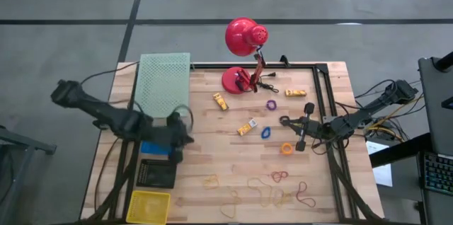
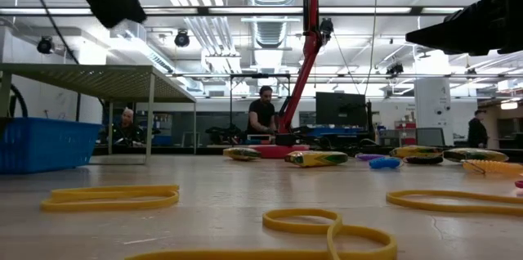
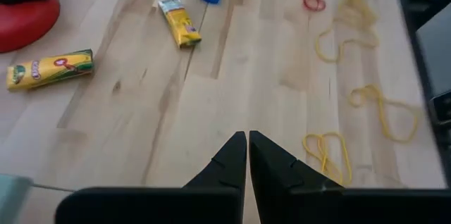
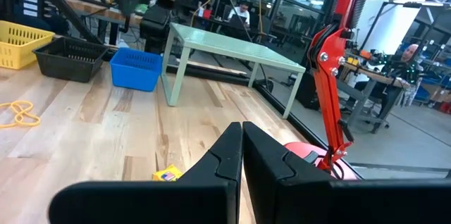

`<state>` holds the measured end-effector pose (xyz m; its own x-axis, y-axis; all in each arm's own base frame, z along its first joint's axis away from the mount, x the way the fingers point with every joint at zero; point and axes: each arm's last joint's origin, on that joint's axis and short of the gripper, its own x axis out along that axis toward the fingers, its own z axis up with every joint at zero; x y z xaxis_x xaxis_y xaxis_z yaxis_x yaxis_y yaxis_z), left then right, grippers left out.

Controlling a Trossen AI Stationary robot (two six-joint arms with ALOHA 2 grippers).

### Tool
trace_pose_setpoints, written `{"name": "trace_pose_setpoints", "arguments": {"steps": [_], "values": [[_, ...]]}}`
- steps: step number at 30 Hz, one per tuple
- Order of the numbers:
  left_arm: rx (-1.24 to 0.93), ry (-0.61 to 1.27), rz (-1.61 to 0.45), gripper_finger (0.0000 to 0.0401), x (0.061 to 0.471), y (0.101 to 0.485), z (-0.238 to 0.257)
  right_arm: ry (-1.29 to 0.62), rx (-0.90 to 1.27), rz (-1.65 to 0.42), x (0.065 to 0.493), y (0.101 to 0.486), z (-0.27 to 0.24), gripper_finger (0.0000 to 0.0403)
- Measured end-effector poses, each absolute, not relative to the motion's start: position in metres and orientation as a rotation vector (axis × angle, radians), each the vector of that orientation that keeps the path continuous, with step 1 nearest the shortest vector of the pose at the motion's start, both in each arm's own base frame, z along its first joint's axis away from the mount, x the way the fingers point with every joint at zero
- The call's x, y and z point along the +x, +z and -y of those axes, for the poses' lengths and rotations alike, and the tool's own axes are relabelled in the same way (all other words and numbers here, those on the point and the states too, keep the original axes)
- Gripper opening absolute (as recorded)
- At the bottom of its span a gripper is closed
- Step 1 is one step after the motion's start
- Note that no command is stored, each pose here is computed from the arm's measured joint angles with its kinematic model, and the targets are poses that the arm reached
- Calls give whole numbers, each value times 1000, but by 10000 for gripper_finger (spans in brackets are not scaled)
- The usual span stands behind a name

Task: Pick & Place Office Desk Supplies
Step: Put the yellow rubber band into the yellow bin

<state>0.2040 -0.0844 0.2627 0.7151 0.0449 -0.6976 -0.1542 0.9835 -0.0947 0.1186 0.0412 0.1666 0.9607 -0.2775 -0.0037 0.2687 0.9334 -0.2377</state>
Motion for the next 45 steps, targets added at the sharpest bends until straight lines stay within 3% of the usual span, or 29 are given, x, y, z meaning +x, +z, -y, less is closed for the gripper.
{"name": "trace_pose_setpoints", "arguments": {"steps": [5, 13, 28, 33, 45], "values": [[-38, 70, -823, 23, 207, 260, 123, -279, -238, -38, 119, 167, -41, 8], [-161, 79, -808, 39, 217, 251, 137, -279, -238, -38, 119, 167, -41, 8], [-132, 21, -826, 196, 244, 182, 170, -279, -238, -38, 119, 167, -41, 8], [-127, -20, -844, 231, 253, 164, 178, -279, -238, -37, 119, 167, -41, 8], [-135, -98, -951, 240, 254, 133, 193, -280, -238, -38, 119, 167, -41, 8]]}}
